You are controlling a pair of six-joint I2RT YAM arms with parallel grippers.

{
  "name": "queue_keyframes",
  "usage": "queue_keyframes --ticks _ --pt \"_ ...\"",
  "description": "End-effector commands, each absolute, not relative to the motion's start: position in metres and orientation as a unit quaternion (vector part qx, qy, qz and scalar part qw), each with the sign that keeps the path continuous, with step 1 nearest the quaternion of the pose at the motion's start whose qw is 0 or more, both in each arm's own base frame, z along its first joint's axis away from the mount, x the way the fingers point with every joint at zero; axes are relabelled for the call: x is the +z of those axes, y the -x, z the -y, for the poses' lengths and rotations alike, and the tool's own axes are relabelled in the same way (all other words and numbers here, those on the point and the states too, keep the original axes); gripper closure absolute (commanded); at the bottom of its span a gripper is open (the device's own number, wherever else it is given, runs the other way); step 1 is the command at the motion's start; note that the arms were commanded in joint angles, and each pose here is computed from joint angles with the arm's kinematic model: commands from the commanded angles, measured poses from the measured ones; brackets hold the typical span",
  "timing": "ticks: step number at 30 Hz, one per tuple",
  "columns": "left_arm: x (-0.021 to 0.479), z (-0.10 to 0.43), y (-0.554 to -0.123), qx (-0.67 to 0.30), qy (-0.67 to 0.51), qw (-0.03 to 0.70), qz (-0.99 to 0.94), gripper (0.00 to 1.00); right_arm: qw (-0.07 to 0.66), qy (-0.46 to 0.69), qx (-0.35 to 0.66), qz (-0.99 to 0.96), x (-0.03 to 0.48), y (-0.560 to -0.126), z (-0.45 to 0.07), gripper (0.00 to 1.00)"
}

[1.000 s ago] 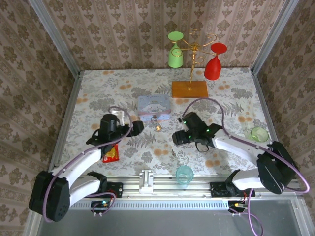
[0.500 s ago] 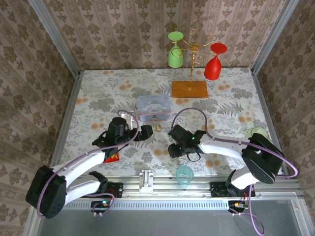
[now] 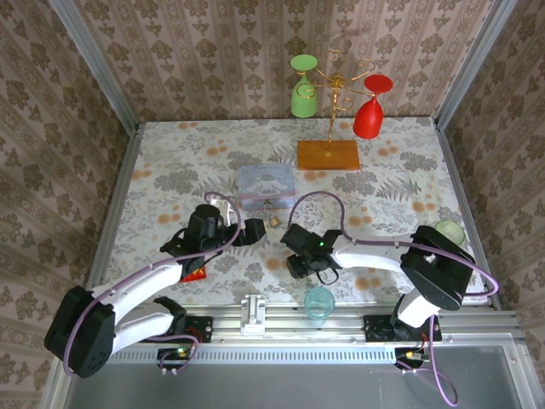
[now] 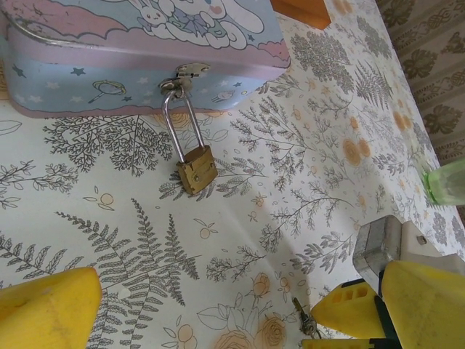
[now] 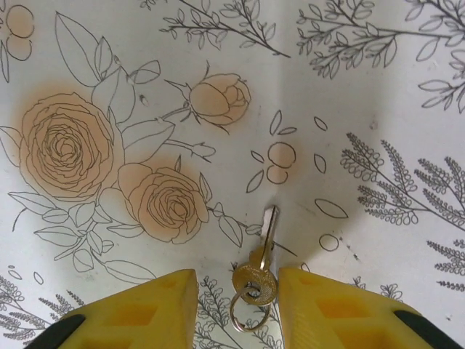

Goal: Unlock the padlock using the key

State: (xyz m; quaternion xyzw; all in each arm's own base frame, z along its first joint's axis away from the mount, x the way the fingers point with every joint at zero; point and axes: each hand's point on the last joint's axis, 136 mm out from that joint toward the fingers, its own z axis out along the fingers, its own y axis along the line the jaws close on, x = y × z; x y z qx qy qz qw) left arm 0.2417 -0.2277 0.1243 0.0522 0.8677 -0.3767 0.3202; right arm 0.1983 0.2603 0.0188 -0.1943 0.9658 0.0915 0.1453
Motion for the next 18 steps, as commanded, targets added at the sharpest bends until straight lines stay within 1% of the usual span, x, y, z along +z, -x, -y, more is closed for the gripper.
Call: queue_keyframes --ticks 1,4,8,13,16,18 --pt "0.121 0.223 -0.238 -0.374 -0.043 0.322 -0.869 0.00 0.145 0.191 0.050 -0.969 0.013 -0.201 -0.251 0.69" --pt "0.120 0.223 -0.237 -0.373 -0.043 0.320 -0.870 0.00 0.142 0.207 0.022 -0.968 0.011 -0.195 -0.248 0.70" --pt "0.122 0.223 -0.238 -0.374 -0.043 0.321 -0.869 0.00 0.137 0.203 0.015 -0.970 0.010 -0.188 -0.245 0.68" --pt "0.122 0.225 -0.239 -0.374 -0.044 0.319 -0.870 0.00 0.130 0.197 0.009 -0.972 0.003 -0.183 -0.241 0.72" --pt "0.120 0.224 -0.238 -0.372 -0.042 0.319 -0.871 0.00 0.128 0.191 0.022 -0.973 -0.002 -0.179 -0.242 0.82" --pt "0.119 0.223 -0.239 -0.372 -0.039 0.319 -0.871 0.00 0.136 0.189 0.053 -0.971 -0.002 -0.179 -0.250 0.87"
